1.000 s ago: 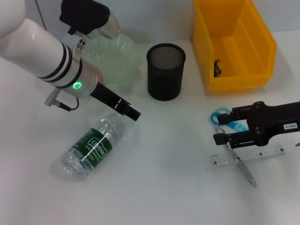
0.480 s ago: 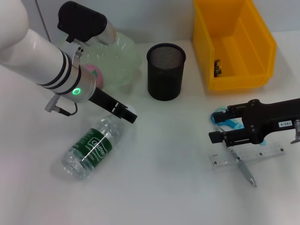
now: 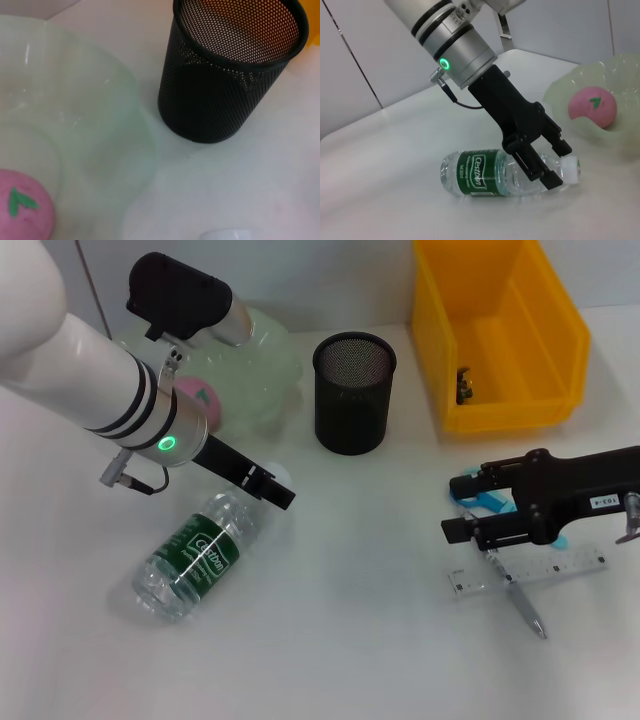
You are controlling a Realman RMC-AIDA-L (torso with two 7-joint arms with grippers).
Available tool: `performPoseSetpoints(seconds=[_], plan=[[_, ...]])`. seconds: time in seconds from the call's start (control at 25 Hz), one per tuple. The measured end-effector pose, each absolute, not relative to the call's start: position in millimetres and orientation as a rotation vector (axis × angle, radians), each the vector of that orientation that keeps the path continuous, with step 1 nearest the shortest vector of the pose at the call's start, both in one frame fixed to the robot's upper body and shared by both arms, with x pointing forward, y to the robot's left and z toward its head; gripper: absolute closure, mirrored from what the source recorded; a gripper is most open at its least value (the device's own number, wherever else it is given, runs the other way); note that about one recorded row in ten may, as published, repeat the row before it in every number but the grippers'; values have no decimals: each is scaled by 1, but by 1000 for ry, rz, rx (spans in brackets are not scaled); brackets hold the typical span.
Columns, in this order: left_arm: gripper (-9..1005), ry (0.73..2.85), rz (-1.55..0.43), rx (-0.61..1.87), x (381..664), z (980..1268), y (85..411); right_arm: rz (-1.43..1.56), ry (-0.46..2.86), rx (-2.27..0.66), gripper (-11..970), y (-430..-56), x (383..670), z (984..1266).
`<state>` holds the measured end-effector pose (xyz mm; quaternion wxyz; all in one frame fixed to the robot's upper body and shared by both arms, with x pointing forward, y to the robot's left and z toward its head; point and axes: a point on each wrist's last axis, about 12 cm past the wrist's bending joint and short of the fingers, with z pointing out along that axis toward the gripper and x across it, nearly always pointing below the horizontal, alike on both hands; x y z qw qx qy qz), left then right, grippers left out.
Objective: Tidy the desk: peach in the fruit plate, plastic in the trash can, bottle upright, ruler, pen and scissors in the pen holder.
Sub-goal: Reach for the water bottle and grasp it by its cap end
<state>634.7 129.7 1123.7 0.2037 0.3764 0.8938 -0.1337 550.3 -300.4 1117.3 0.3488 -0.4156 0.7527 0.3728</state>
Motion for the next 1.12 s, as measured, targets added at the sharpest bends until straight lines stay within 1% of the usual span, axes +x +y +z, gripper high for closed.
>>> performPoseSetpoints(seconds=[0.68,0.84,1.12], plan=[[321,2493,-377,1056,632,1119,129,969,1943,-1082,270,-297,552,1118],[486,2493,-374,1061,631,1118,129,970,1942,-1082,270,-296,552,1118],[499,2494,-370,1051,630,1115,132,971,1941,-1081,270,-296,552,1118]])
